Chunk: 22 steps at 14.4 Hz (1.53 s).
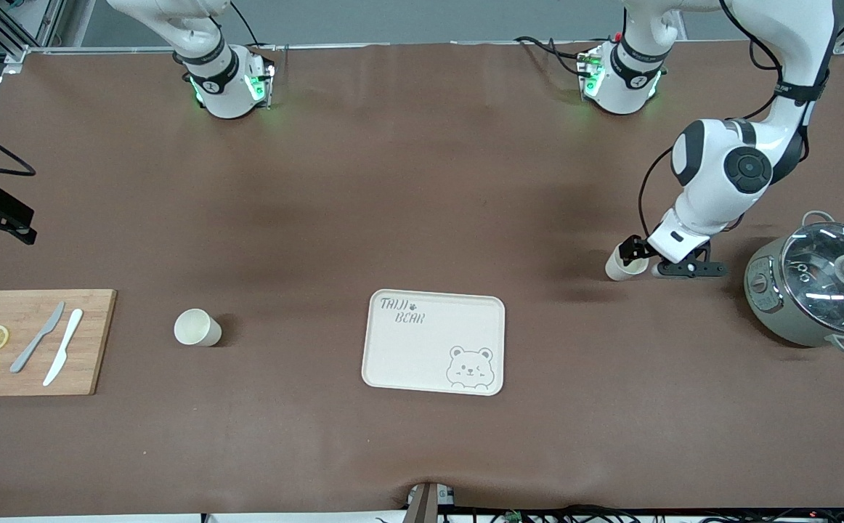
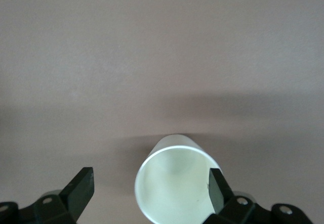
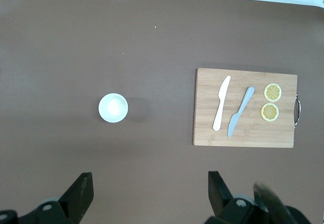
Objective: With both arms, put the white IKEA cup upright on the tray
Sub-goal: 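Close the left gripper on the cup while the right gripper reaches the other cup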
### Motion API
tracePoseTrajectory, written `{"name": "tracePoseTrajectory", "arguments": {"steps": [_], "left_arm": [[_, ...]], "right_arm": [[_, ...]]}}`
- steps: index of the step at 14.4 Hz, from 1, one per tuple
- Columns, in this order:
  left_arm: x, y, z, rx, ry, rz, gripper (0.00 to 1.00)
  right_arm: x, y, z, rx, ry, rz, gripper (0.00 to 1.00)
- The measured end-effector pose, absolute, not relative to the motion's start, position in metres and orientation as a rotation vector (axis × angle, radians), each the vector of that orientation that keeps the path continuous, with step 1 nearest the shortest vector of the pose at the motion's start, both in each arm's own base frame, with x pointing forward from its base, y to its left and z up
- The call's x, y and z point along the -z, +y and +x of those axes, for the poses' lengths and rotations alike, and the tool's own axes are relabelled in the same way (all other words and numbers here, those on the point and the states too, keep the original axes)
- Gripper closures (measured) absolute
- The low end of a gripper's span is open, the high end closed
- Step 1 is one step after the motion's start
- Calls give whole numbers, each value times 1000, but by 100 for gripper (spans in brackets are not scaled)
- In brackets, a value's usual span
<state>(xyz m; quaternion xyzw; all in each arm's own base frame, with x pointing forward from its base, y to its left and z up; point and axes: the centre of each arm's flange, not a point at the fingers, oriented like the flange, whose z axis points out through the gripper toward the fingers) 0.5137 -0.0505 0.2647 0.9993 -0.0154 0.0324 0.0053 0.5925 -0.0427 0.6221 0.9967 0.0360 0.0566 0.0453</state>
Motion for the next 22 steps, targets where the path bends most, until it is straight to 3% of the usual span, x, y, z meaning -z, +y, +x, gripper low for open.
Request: {"name": "tracePoseTrajectory", "arguments": {"steps": [7, 17, 18, 22], "left_arm": [[-252, -39, 504, -54, -50, 3145, 0], [-223, -39, 502, -25, -50, 3144, 0], [-221, -39, 502, -23, -38, 3144, 6], [-224, -40, 505, -40, -14, 3143, 48]], "right_arm": [[-567, -18, 614, -25, 181, 3061, 0], [-364, -56, 689, 28, 315, 3170, 0], [-350, -54, 692, 31, 315, 3175, 0], [-316, -43, 696, 64, 333, 3188, 0]]}}
